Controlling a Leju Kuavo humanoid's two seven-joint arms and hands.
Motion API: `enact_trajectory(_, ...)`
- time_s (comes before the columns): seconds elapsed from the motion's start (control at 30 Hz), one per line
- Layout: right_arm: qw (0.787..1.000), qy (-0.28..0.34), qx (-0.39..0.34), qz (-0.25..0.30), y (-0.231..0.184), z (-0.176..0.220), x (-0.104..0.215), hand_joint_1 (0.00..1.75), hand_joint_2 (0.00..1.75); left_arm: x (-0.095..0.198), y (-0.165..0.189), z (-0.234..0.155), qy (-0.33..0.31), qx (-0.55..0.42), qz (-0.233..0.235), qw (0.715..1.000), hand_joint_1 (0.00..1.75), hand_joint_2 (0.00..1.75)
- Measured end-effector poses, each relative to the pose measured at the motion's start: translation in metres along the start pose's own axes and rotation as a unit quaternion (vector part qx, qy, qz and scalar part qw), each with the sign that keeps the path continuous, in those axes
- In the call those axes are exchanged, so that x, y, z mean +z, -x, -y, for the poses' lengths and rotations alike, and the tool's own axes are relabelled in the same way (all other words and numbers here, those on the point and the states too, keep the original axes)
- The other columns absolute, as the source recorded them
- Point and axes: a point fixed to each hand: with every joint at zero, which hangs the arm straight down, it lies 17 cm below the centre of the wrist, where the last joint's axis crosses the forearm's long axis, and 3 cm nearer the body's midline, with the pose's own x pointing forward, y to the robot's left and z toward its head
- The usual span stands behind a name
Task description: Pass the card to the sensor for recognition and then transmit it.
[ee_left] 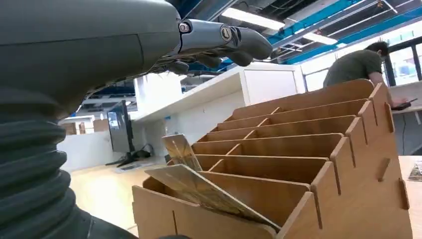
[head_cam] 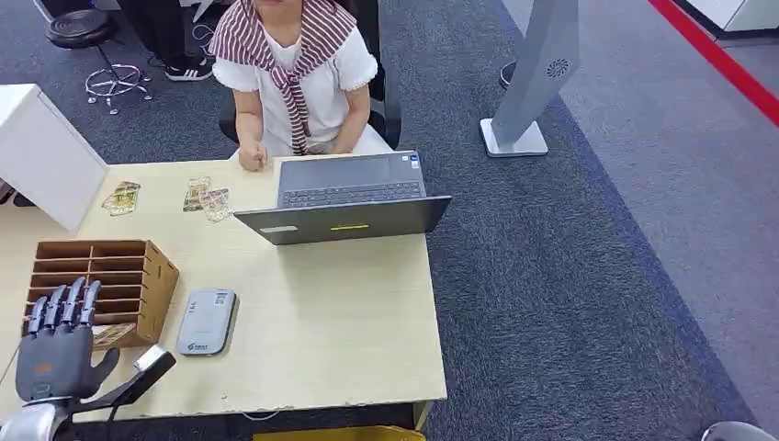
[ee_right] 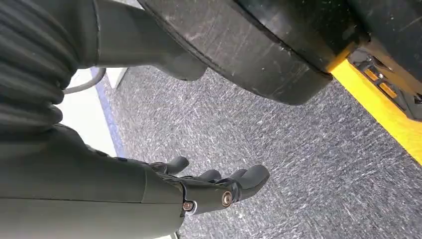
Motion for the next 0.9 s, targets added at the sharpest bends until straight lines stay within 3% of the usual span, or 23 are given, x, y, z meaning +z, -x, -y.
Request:
enact_trajectory(0.33, 1.0, 0.0, 0.004, 0.003, -0.001, 0.0002, 0.0, 0.0, 1.75, -0.0018, -0.0008, 0.0008, 0.003, 0.002, -0.001, 1.0, 0.0, 1.75)
enact_trajectory(0.37, 1.0, 0.0, 0.004, 0.004, -0.001, 0.0002, 0.0, 0.0, 1.75, -0.0019, -0.0011, 0.0008, 0.002, 0.003, -0.001, 1.0, 0.82, 1.75)
enact_trajectory(0.4, 1.0, 0.001, 0.004, 0.004, -0.001, 0.0002, 0.0, 0.0, 1.75, -0.002, -0.0016, 0.0009, 0.002, 0.003, -0.001, 1.0, 1.75, 1.75)
enact_trajectory(0.9, 1.0, 0.0, 0.017, 0.008, -0.002, 0.0, 0.0, 0.0, 1.75, -0.0013, -0.005, 0.0057, 0.015, 0.022, 0.0, 1.0, 1.75, 1.75)
